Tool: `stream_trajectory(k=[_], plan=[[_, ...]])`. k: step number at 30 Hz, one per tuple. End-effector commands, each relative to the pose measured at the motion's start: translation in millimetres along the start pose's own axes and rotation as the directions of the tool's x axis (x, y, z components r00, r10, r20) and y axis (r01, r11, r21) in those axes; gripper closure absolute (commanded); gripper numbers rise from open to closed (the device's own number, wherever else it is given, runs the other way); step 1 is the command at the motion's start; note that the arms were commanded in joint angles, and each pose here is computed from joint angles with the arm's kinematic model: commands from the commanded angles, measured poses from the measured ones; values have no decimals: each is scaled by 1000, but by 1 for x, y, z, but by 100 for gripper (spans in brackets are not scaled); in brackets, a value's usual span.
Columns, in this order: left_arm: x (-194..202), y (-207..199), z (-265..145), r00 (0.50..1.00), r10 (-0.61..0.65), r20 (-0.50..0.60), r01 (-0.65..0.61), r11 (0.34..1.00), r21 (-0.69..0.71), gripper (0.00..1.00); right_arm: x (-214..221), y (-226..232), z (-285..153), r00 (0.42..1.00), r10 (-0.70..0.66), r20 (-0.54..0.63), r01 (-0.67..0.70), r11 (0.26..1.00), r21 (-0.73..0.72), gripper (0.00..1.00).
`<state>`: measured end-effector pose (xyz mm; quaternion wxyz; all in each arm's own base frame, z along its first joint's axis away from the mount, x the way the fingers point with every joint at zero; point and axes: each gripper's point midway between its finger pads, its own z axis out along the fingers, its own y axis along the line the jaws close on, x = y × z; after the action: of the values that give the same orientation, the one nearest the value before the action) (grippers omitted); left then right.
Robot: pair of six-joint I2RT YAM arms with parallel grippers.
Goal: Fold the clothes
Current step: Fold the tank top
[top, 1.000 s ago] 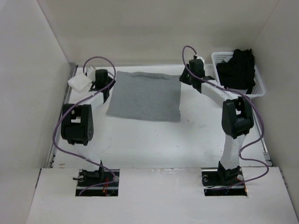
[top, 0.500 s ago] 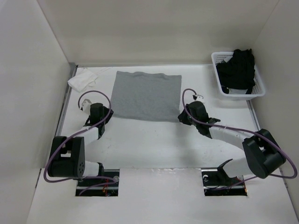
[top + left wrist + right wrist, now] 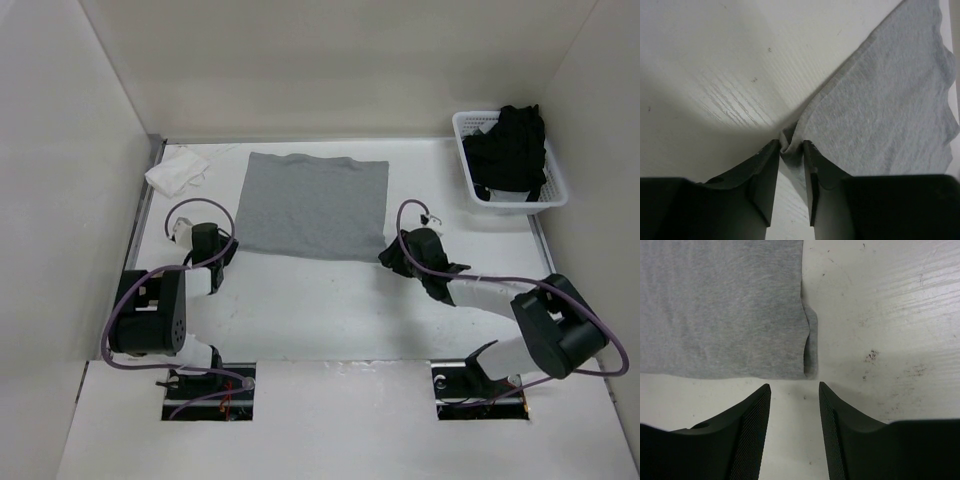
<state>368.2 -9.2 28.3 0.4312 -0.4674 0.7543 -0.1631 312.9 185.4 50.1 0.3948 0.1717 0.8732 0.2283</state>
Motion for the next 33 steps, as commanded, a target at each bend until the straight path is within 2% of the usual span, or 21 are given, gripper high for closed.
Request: stream_trajectory(k=[1, 8, 10, 16, 22, 29, 33], plan=[[-9, -5, 6, 999, -42, 27, 41, 999, 15, 80, -11, 10, 5, 996, 80, 44, -78, 996, -44, 51], [-11, 12, 2, 997, -72, 35, 72, 997, -19, 83, -2, 9, 8, 992, 122, 9, -121, 991, -53, 49], [-10, 14, 1, 997, -66, 33, 67, 997, -23, 88, 1, 9, 9, 991, 135, -6, -135, 989, -53, 49], [-5, 18, 5, 998, -65, 18, 66, 997, -33, 92, 4, 0, 23, 981, 195, -10, -195, 980, -32, 57], [-5, 16, 6, 998, -61, 19, 61, 998, -29, 94, -3, -3, 27, 972, 234, 28, -233, 972, -40, 59], [-5, 14, 7, 998, -62, 19, 63, 998, -17, 97, 1, -10, 28, 970, 243, 20, -243, 970, -19, 90], [-7, 3, 3, 998, -66, 24, 65, 998, 23, 100, -4, -5, 25, 973, 230, 36, -228, 973, -37, 99]])
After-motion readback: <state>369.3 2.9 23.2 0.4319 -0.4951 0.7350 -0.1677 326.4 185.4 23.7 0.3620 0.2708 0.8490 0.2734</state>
